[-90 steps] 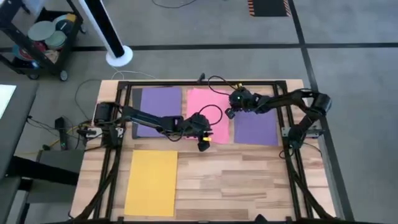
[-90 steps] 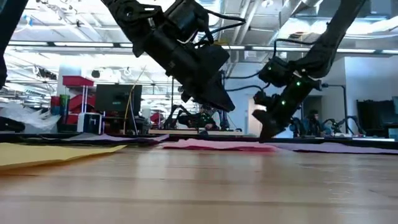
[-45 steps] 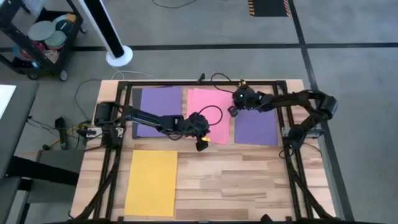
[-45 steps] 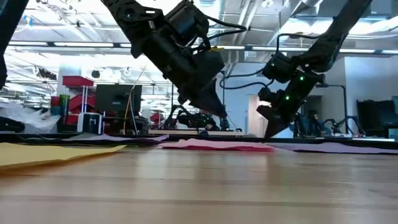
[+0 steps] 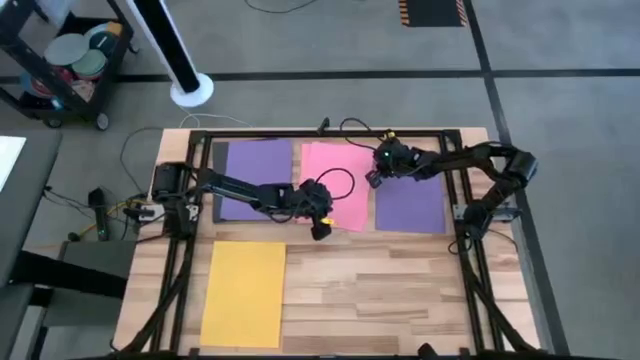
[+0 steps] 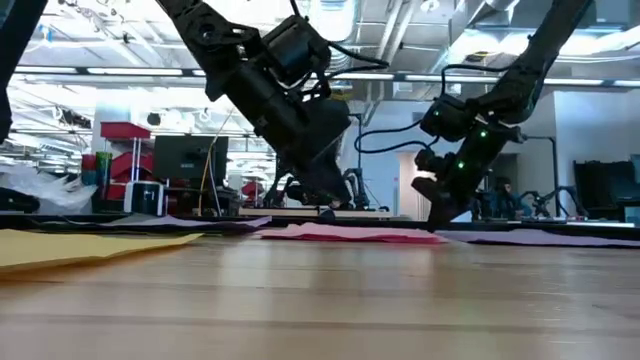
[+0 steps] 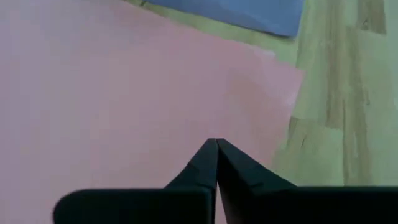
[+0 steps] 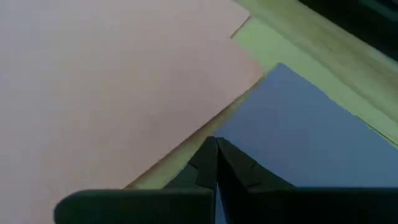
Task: Organize paper
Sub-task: Stack the pink paper on top of the pink paper
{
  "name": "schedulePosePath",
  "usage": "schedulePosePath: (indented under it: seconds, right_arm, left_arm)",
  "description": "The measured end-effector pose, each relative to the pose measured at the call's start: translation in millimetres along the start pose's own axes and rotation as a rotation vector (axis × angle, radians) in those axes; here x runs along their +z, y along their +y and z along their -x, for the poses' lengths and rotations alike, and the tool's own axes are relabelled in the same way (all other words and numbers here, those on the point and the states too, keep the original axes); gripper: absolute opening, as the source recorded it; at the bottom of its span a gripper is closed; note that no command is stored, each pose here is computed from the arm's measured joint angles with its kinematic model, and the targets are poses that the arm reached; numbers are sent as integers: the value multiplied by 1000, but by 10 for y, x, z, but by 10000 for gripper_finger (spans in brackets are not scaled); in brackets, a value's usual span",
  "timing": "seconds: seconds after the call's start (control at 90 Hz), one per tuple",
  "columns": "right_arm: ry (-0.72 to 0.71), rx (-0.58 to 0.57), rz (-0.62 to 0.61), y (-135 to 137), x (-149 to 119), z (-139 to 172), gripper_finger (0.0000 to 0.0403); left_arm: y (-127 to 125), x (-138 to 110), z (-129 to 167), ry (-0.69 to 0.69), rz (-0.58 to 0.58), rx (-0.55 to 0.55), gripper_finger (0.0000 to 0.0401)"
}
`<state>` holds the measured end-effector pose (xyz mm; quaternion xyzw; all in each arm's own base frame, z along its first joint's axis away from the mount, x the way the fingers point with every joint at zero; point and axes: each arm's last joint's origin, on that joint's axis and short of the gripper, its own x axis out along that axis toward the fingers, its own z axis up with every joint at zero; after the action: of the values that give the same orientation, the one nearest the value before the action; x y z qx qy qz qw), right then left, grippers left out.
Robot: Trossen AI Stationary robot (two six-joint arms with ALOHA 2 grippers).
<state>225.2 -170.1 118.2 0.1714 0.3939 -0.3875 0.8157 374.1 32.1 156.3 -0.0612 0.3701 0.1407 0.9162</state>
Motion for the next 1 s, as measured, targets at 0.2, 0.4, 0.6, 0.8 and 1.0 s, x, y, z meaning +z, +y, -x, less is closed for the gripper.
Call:
schedulePosePath:
  seconds: [0.2, 0.4, 0.6, 0.8, 1.0]
  right_arm:
    - [-21, 12, 3, 45, 73, 15, 0]
    - [-4, 0, -6, -7, 71, 7, 0]
    - [15, -7, -8, -28, 55, 5, 0]
    - [50, -24, -16, -83, 29, -2, 0]
    - [69, -40, -26, -133, 21, -5, 0]
  left_arm:
    - [-2, -3, 0, 2, 1, -1, 0]
    - [-2, -4, 0, 2, -1, -1, 0]
    - [-1, -12, 0, 10, 8, 0, 0]
    - [2, -27, 0, 26, 5, 3, 0]
    - [2, -28, 0, 26, 16, 4, 0]
